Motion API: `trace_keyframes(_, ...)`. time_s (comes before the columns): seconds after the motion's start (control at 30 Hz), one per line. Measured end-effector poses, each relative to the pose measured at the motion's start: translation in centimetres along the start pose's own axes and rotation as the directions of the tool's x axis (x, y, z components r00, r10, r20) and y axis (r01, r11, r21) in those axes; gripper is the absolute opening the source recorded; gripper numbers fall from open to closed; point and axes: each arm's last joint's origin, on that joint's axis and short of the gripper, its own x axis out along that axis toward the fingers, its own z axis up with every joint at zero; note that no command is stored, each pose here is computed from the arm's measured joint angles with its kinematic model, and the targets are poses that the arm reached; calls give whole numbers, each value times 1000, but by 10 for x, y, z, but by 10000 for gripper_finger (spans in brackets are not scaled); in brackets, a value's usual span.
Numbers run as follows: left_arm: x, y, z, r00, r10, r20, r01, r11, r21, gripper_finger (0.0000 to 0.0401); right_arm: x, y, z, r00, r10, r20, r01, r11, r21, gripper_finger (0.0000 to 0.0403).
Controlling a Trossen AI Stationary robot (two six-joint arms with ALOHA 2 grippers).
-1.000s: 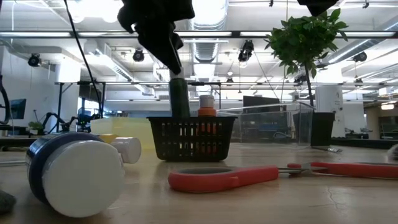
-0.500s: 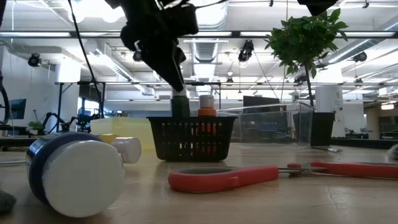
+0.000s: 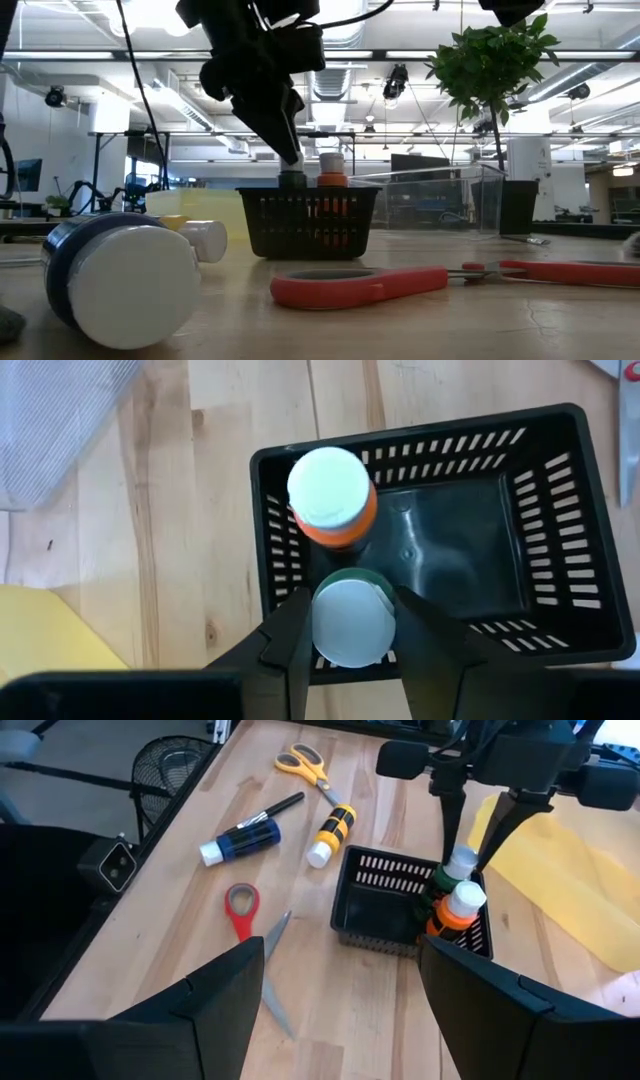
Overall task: Pick & Place Paint Supplies
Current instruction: Put the green paint bottle into the black bin, then put the yellow paint bottle into the black bin
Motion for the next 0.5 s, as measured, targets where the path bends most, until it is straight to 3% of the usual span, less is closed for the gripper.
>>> trace_keyframes(0.07, 0, 0, 0, 1000, 2, 1, -2, 1000, -1, 126, 0, 0, -1, 1000, 0, -2, 0, 1000, 0, 263)
trace_keyframes(0.3, -1, 2, 1, 1000, 6, 8, -6, 1000, -26, 229, 1, 0, -1, 1000, -1, -4, 1, 1000, -1, 263)
trace_keyframes(0.5, -2, 4, 2, 1000, 10, 15, -10, 999, -32, 254, 1, 0, -1, 1000, -1, -5, 1, 1000, -1, 263)
